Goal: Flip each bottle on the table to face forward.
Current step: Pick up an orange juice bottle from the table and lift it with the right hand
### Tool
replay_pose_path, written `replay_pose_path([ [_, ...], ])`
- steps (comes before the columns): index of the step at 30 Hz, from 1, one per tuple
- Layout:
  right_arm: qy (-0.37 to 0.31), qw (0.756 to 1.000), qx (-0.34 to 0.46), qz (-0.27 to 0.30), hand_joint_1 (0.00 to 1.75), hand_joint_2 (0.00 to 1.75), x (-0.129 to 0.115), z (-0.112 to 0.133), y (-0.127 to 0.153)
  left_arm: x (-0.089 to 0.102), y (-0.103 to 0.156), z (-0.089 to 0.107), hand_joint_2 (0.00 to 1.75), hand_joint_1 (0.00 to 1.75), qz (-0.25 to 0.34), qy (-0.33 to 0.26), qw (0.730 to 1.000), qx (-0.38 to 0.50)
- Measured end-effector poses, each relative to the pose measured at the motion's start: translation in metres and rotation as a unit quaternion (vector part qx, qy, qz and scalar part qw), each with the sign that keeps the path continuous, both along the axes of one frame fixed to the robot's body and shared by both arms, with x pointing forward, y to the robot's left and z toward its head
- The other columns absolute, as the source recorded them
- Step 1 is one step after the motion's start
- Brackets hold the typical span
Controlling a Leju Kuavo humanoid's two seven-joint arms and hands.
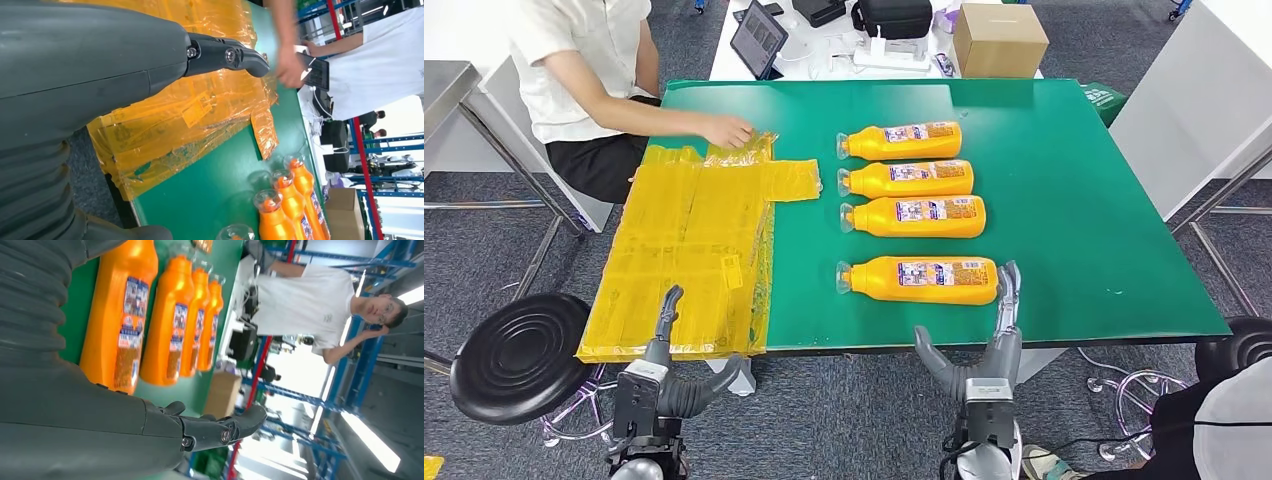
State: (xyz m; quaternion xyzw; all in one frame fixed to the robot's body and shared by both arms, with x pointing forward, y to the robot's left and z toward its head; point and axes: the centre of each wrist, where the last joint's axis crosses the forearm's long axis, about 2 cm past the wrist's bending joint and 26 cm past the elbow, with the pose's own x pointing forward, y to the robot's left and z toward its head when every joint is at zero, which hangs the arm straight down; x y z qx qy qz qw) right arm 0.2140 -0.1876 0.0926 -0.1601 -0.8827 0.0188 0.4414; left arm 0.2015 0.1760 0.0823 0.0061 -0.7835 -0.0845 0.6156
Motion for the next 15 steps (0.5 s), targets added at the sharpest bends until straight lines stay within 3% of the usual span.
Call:
replay_pose_path([
  [4, 0.005, 0.999, -0.039, 0.005, 0.0, 1.75, 0.002, -0.008, 0.0, -0.001, 0.001, -0.001, 1.75, 0.0, -0.002, 0.001, 1.0, 0.002],
  [10, 0.015, 0.986, -0.163, -0.022, 0.0, 1.75, 0.019, -0.021, -0.013, 0.005, 0.001, 0.002, 1.75, 0.0, -0.014, -0.001, 1.0, 0.002],
  [15, 0.026, 0.982, -0.182, -0.029, 0.0, 1.75, 0.027, -0.027, -0.021, 0.007, 0.001, 0.002, 1.75, 0.0, -0.015, -0.002, 1.0, 0.003],
])
